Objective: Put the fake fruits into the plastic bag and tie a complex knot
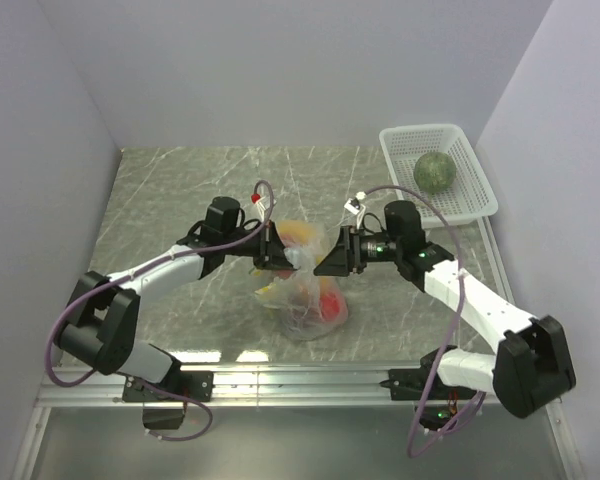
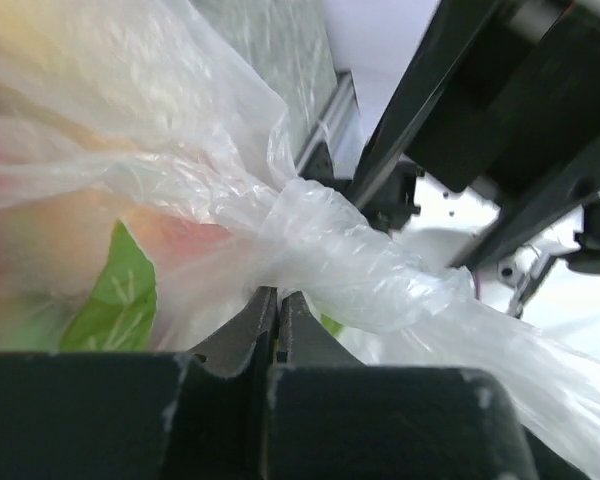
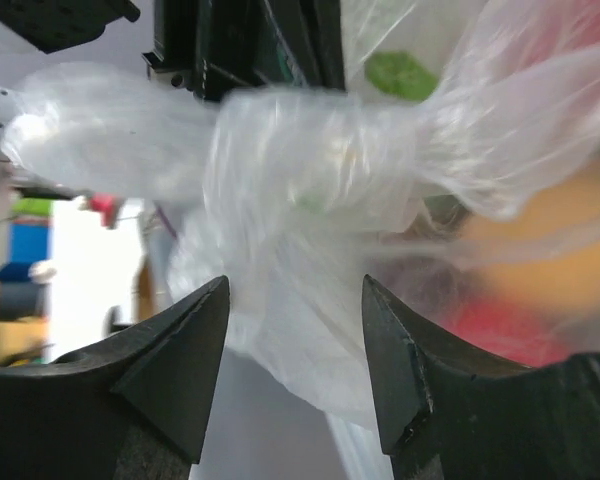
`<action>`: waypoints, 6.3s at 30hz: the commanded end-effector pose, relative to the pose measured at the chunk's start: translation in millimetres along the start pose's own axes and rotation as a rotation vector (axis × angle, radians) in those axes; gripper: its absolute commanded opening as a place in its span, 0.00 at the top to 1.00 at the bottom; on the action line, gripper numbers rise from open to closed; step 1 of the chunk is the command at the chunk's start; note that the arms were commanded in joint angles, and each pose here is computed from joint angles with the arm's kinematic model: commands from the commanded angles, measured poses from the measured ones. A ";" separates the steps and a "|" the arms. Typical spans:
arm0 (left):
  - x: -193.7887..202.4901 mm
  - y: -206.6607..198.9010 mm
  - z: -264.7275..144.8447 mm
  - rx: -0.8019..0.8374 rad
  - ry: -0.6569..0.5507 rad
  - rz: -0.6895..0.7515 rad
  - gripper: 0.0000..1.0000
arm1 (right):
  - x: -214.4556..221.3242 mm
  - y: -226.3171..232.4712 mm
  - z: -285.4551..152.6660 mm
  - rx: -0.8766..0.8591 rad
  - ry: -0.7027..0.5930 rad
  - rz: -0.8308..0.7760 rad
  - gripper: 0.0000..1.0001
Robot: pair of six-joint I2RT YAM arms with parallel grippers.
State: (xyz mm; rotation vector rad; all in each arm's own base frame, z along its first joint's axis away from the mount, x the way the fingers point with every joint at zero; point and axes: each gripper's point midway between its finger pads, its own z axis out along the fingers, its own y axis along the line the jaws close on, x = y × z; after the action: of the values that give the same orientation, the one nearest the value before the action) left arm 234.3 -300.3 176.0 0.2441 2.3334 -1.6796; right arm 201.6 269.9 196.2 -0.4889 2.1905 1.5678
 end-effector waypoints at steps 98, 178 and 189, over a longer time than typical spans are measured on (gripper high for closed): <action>-8.1 -61.6 -7.1 0.304 -0.019 -0.054 1.00 | 26.4 25.5 27.4 -0.046 0.169 -0.247 1.00; 24.9 -53.4 -4.7 0.265 0.135 -0.080 1.00 | -28.1 32.3 47.2 0.025 0.038 -0.263 0.37; 28.3 -33.6 -11.1 0.184 0.135 -0.069 1.00 | -37.2 43.4 44.0 0.007 0.024 -0.257 0.48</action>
State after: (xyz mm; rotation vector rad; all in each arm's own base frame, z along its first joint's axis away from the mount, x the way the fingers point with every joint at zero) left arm 203.7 -306.3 197.1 0.2264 2.3114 -2.0019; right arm 205.2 319.3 201.0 -0.7254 2.2053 1.4324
